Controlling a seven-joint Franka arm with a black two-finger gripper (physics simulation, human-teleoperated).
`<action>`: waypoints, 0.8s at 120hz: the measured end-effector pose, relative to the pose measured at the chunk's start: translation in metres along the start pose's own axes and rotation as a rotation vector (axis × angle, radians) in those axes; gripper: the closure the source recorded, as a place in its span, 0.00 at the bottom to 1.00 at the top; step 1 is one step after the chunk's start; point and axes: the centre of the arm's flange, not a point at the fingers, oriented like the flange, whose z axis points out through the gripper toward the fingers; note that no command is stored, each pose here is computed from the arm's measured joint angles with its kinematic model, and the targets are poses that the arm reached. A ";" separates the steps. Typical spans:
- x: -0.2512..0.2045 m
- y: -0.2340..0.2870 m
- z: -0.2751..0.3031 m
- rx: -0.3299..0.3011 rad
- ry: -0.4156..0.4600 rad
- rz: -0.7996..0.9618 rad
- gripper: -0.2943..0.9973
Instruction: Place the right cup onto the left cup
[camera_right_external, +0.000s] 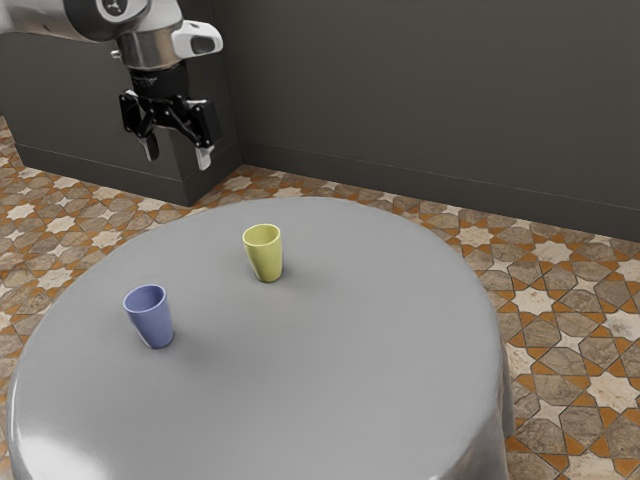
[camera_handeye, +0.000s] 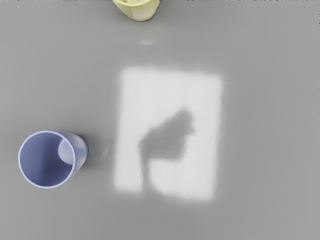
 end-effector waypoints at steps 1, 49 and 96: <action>0.000 0.000 0.000 0.000 0.001 0.001 0.23; 0.027 0.003 0.016 0.010 -0.007 0.026 0.23; 0.095 0.012 0.074 0.027 -0.047 0.040 0.23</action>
